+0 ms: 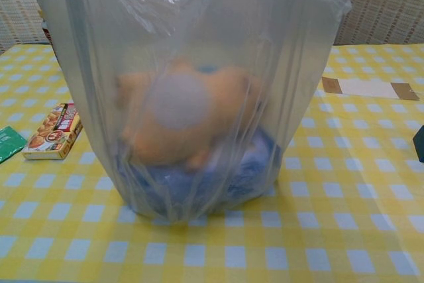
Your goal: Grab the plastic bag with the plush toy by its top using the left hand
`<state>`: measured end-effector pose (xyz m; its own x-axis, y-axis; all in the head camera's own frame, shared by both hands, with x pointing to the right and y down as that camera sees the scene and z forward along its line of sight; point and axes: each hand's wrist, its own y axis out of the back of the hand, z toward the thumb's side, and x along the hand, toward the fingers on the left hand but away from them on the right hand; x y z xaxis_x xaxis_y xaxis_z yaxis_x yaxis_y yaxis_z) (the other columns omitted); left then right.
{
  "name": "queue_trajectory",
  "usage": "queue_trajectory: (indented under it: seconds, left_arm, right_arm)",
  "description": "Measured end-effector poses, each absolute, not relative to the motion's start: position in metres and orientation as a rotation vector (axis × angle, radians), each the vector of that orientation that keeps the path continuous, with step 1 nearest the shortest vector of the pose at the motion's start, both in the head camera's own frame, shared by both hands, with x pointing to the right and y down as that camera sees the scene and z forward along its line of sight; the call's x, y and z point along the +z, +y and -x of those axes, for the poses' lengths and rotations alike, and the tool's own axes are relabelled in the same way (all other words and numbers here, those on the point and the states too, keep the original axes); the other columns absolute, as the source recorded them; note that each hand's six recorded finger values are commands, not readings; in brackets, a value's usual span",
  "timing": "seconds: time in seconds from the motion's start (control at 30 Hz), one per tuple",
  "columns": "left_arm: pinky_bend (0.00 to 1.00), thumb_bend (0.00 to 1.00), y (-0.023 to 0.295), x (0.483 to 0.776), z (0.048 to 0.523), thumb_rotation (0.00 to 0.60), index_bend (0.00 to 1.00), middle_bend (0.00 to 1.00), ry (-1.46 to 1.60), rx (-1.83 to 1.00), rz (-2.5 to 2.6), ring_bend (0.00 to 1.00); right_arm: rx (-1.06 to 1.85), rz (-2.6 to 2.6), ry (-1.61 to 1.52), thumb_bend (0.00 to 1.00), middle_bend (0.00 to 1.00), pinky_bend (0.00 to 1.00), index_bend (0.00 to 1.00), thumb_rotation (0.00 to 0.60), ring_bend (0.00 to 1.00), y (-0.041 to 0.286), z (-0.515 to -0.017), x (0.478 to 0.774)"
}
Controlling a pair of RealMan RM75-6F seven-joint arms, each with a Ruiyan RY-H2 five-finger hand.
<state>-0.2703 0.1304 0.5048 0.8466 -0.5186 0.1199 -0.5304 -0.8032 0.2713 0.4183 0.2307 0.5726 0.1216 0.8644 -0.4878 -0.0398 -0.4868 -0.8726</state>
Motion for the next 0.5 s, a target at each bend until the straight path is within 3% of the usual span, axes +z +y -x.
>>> queue_trajectory:
  seconds: [0.5]
  left_arm:
    - [0.06, 0.13, 0.135, 0.527, 0.269, 0.6, 0.04, 0.06, -0.707, 0.133, -2.686, 0.04]
  right_arm:
    - [1.482, 1.626, -0.817, 0.31, 0.0, 0.0, 0.0, 0.6, 0.0, 0.23, -0.418, 0.576]
